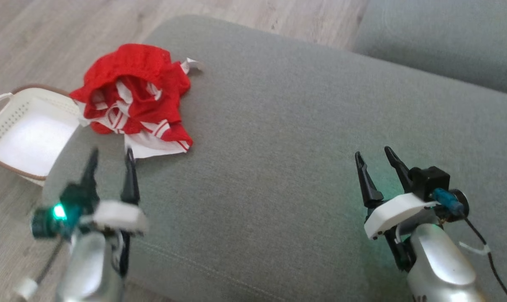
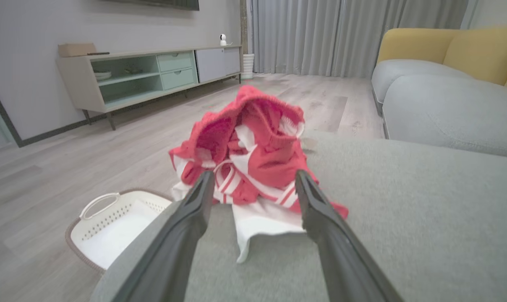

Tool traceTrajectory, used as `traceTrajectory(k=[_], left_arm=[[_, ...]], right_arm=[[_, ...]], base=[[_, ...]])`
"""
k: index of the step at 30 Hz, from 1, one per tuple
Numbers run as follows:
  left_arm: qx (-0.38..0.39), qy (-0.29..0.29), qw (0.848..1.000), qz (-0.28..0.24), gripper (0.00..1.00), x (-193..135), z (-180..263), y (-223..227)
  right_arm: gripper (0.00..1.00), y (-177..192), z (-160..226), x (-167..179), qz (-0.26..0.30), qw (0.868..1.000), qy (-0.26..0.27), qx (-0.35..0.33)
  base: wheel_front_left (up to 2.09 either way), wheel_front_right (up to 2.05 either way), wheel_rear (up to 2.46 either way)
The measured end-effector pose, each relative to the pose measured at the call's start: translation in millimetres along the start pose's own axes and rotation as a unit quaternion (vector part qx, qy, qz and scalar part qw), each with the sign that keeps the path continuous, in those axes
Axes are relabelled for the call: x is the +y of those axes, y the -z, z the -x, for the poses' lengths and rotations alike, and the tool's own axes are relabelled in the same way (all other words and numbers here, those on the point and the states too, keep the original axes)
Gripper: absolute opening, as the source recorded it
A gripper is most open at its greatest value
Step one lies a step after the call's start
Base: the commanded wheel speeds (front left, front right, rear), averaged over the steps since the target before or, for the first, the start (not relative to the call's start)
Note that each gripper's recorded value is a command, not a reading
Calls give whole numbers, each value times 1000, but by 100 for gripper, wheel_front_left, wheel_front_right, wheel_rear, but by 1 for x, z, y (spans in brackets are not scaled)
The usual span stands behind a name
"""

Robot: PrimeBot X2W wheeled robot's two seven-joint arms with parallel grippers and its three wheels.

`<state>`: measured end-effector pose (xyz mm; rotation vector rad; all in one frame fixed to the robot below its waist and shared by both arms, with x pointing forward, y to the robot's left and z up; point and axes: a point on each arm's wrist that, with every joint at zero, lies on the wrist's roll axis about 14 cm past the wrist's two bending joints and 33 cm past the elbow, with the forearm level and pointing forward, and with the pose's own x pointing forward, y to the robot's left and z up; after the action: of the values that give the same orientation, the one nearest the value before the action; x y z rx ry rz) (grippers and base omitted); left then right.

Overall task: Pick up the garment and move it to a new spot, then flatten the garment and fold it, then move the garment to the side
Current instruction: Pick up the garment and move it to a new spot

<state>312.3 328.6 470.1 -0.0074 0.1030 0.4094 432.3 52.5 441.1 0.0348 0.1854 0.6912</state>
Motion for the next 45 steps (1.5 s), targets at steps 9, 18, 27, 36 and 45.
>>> traceTrajectory(k=[9, 18, 27, 36, 45], left_arm=[[-51, 36, 996, -60, 100, -15, -87, -64], [20, 64, 992, -103, 100, -39, -153, -43], [167, 9, 975, -148, 100, -24, -170, 32], [111, 25, 983, -146, 0, -33, -171, 8], [-72, 160, 978, -111, 0, -134, -174, -112]], right_arm=[[100, 16, -6, -48, 5, 999, 30, 15], [100, 42, 7, -97, 0, 997, 74, 37], [100, 59, 21, -130, -8, 993, 108, 49], [100, 47, 24, -131, -4, 992, 117, 38], [100, 21, 46, -116, -8, 991, 130, 11]], base=[[0, 0, 0], [0, 0, 0], [0, 0, 0], [0, 0, 0], [0, 0, 0]])
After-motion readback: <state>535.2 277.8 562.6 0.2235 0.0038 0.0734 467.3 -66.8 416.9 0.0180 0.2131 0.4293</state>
